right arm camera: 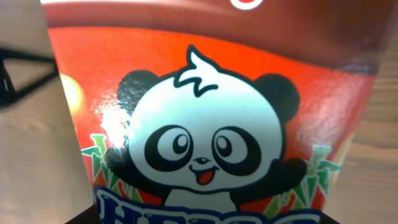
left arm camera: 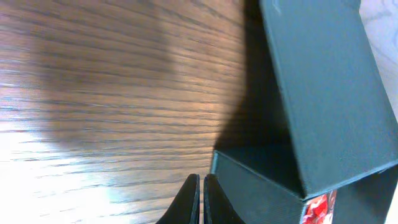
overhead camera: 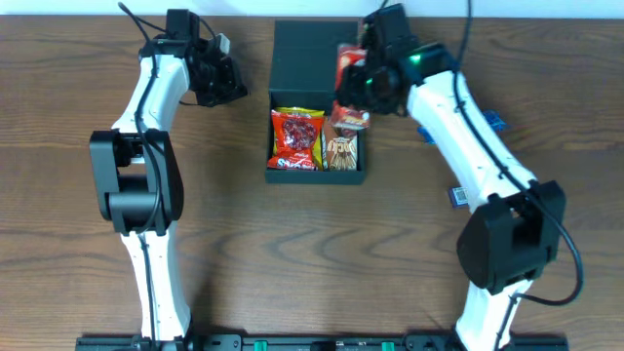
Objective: Pack container
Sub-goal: 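Carry the Hello Panda box into the black box, then lower the Hello Panda box upright into the box and open the right gripper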
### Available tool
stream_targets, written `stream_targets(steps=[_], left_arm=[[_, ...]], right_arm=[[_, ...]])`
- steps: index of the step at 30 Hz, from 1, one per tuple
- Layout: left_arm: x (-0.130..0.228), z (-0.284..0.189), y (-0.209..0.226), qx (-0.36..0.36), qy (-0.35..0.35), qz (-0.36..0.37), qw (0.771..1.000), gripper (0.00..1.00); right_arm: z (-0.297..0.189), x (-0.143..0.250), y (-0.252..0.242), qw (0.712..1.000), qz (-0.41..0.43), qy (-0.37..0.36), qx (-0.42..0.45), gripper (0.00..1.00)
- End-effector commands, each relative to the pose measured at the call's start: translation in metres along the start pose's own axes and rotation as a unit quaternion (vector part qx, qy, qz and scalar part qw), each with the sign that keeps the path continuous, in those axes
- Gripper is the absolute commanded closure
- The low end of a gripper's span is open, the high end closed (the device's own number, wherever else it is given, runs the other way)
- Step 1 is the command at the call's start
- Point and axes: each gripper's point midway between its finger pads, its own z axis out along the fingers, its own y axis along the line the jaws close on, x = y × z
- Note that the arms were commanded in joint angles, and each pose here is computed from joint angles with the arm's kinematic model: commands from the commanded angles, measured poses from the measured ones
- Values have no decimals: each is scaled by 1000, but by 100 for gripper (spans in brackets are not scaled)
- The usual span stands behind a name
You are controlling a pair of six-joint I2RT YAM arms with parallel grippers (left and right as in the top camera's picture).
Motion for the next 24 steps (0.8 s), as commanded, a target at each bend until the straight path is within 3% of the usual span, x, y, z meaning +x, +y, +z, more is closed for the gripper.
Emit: stream_targets(steps=[1,10,20,24], left_arm=[[-10,-22,4,2,-21,7,1000,94],[-20,-40,27,1,-38,-7,999,94],[-23,-47,35,7,-42,-15,999,94],[-24,-47,35,7,-43,-15,999,94]], right_arm=[[14,14,9,999,-35,26,2,48],[43,54,2,994,-23,87,67,46],[52,53,-22,989,-7,79,126,49],[52,51,-22,989,-6,77,125,35]])
